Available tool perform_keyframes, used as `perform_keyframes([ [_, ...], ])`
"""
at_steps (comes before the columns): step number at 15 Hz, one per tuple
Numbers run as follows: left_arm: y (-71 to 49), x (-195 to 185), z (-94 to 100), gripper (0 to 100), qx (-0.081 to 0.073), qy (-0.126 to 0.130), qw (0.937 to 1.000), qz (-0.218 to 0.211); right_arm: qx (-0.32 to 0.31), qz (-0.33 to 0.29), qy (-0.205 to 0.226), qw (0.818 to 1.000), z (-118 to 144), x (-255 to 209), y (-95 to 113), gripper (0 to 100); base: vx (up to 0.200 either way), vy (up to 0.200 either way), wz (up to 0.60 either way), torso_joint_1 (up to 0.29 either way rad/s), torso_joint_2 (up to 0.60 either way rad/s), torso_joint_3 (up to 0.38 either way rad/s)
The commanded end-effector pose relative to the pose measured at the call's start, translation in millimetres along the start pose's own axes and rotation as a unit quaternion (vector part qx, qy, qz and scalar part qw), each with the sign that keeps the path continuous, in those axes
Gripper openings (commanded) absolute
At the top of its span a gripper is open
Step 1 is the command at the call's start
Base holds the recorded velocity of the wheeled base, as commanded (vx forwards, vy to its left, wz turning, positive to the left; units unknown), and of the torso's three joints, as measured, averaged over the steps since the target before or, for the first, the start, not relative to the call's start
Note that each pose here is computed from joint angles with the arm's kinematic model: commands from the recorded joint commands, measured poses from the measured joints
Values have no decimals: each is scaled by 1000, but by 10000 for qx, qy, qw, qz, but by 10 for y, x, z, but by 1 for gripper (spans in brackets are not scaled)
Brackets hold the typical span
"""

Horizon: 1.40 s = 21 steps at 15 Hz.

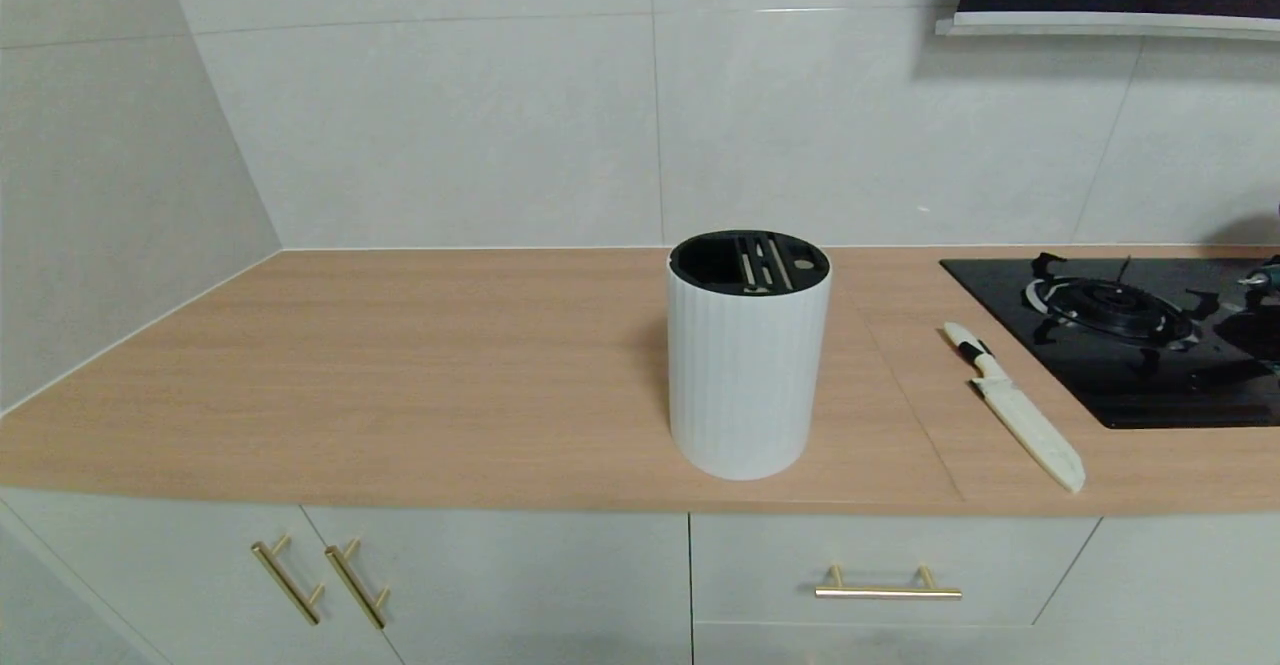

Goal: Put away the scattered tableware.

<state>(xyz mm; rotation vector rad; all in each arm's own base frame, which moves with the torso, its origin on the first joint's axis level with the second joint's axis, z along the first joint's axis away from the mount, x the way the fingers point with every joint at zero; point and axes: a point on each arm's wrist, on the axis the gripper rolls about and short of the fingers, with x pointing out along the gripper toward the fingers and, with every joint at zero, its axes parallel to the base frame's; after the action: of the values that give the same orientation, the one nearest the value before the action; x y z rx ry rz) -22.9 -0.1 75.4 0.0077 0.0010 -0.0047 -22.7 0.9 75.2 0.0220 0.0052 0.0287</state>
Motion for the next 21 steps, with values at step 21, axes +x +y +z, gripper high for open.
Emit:
perform_keyframes([
  [21, 0, 1, -1, 100, 0, 2, 10000, 0, -2, 2, 6, 10000, 0, 1, 0, 100, 0, 0, 0, 207, -448, -238],
])
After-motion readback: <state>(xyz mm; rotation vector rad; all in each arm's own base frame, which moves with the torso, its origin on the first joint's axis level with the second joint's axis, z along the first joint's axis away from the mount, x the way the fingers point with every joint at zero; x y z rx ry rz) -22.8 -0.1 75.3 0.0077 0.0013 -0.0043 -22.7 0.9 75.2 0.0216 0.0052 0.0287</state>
